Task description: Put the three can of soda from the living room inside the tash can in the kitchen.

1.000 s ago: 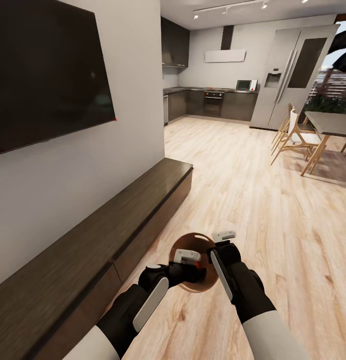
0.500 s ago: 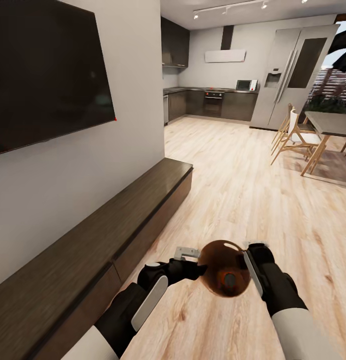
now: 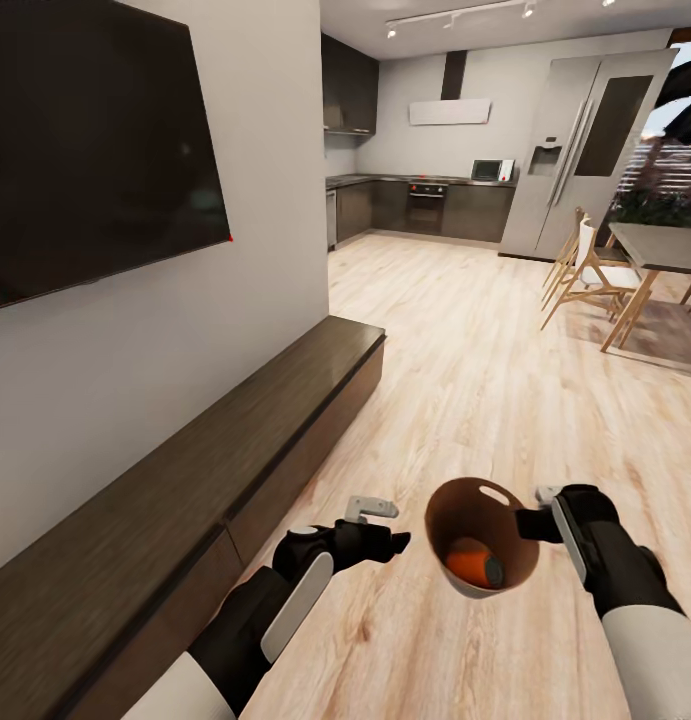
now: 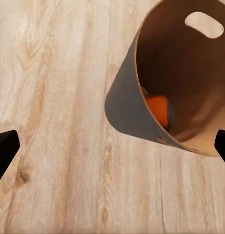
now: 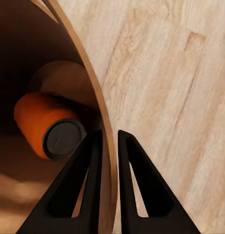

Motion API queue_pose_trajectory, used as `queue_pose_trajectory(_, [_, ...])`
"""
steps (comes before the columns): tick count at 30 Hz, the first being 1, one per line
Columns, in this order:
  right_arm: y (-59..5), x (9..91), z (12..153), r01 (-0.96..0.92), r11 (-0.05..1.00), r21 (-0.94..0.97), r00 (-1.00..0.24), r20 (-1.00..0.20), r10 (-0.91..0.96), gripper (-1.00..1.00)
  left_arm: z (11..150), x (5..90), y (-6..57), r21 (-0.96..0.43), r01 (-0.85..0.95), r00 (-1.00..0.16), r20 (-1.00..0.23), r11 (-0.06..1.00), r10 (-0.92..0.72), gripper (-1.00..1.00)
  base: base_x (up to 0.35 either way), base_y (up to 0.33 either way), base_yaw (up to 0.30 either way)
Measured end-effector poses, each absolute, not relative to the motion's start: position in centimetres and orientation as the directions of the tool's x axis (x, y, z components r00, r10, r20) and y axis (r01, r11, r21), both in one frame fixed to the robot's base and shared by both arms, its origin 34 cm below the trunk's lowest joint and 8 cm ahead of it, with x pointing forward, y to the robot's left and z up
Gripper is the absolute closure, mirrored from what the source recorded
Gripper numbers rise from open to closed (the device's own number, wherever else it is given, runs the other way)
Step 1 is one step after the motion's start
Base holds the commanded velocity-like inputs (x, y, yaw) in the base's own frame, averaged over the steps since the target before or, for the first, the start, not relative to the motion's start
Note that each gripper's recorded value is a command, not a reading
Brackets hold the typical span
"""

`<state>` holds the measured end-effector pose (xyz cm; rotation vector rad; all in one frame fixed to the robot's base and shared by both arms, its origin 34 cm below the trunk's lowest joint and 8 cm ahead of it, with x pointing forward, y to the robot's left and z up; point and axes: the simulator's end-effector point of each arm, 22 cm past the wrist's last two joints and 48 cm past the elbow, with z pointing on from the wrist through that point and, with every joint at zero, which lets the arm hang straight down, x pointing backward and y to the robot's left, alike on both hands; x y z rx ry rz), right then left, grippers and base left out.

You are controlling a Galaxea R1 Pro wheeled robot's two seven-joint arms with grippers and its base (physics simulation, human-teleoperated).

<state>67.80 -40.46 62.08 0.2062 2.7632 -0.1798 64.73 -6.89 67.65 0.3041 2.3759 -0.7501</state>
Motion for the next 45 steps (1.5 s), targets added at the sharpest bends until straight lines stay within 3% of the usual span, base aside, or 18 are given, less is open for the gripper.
queue_pose_trajectory(8, [-41.0,67.6,62.1,0.165,0.984,-0.063,-0.924,-0.359,0.132,1.0,64.5,65.4,-2.5,-0.28,0.28,-0.818,-0.57,0.918,0.076,-1.0,0.0,0.0,0.0])
queue_pose_trajectory(20, [-41.3,67.5,62.0,0.162,0.984,-0.073,-0.925,-0.358,0.126,1.0,60.6,67.9,4.0,-0.064,0.175,-0.868,-0.482,0.982,0.123,-1.0,0.0,0.0,-0.018])
queue_pose_trajectory(45, [-40.4,67.7,62.0,0.146,0.989,-0.035,-0.925,-0.359,0.124,1.0,60.3,67.8,4.7,-0.03,0.164,-0.874,-0.468,0.986,0.131,-1.0,0.017,0.006,-0.26])
